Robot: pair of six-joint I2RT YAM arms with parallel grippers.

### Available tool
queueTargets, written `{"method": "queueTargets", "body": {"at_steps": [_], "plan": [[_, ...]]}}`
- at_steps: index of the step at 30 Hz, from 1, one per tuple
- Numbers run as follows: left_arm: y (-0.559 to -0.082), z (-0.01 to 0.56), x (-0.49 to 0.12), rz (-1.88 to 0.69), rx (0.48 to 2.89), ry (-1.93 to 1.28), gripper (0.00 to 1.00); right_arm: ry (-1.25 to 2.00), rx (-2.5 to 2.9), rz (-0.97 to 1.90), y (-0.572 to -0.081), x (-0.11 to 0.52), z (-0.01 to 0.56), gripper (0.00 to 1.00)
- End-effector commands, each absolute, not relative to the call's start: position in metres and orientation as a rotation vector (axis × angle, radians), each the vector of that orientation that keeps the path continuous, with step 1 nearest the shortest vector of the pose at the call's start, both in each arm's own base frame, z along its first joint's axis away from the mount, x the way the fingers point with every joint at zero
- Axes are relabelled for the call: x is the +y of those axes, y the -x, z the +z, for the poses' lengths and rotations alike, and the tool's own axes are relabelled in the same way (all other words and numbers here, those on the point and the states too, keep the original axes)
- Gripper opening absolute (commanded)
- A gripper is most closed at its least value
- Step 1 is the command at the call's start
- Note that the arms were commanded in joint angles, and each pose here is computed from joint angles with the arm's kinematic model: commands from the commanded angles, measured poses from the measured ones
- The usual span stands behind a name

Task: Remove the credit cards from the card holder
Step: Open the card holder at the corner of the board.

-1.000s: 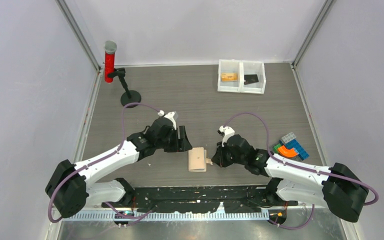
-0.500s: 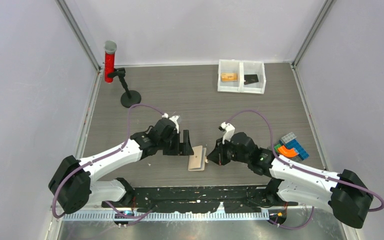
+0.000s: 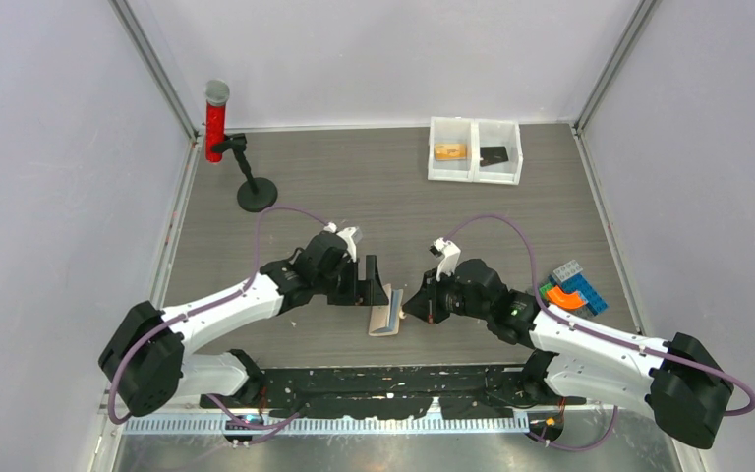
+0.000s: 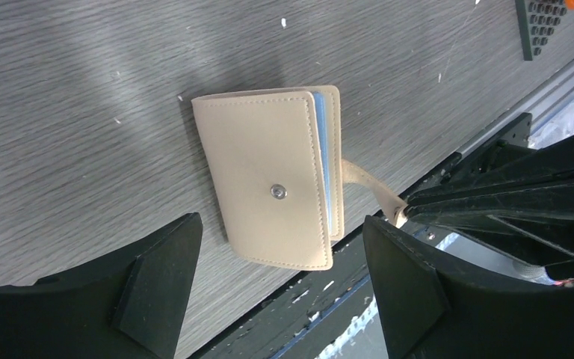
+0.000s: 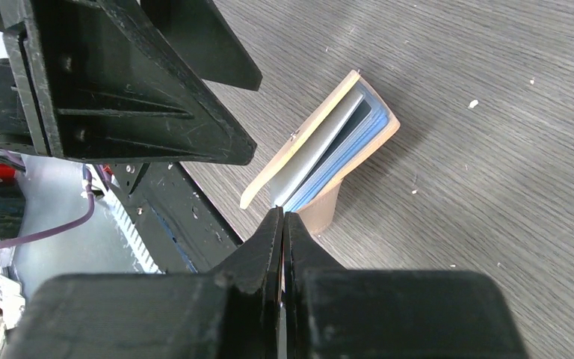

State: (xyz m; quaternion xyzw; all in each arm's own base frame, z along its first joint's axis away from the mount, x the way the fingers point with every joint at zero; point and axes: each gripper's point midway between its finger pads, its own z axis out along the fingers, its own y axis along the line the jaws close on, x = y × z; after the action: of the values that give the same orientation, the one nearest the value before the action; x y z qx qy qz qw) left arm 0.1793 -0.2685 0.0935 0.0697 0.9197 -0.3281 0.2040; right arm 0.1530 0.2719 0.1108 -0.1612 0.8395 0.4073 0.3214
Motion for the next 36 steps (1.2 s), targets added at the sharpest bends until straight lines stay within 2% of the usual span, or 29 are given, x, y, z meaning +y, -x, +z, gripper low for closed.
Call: {"method": "queueTargets", "body": {"at_steps": [1,6,13,17,23,30,33,36], "plan": [[-0.18,0.107,-0.287,-1.035,2.516,-0.203,0.82,0.41,2.102,1.133,-0.16,0.282,0.14,0.05],[-0.184,0.095,-0.28,-0.942,2.56,-0.194,0.82,0.422,2.123,1.108,-0.161,0.28,0.134,0.05],[-0.186,0.081,-0.278,-0.879,2.606,-0.21,0.74,0.421,2.125,1.105,-0.159,0.278,0.132,0.05],[-0.187,0.074,-0.267,-0.781,2.639,-0.217,0.64,0.414,2.148,1.046,-0.163,0.272,0.126,0.05],[-0.184,0.069,-0.253,-0.712,2.648,-0.21,0.56,0.379,2.282,0.862,-0.176,0.244,0.09,0.05],[-0.184,0.063,-0.244,-0.67,2.638,-0.177,0.44,0.407,2.315,0.792,-0.188,0.227,0.076,0.06],[-0.185,0.061,-0.241,-0.644,2.644,-0.173,0.36,0.409,2.321,0.765,-0.193,0.223,0.078,0.08],[-0.184,0.06,-0.242,-0.66,2.643,-0.164,0.28,0.416,2.331,0.728,-0.197,0.22,0.084,0.2]]}}
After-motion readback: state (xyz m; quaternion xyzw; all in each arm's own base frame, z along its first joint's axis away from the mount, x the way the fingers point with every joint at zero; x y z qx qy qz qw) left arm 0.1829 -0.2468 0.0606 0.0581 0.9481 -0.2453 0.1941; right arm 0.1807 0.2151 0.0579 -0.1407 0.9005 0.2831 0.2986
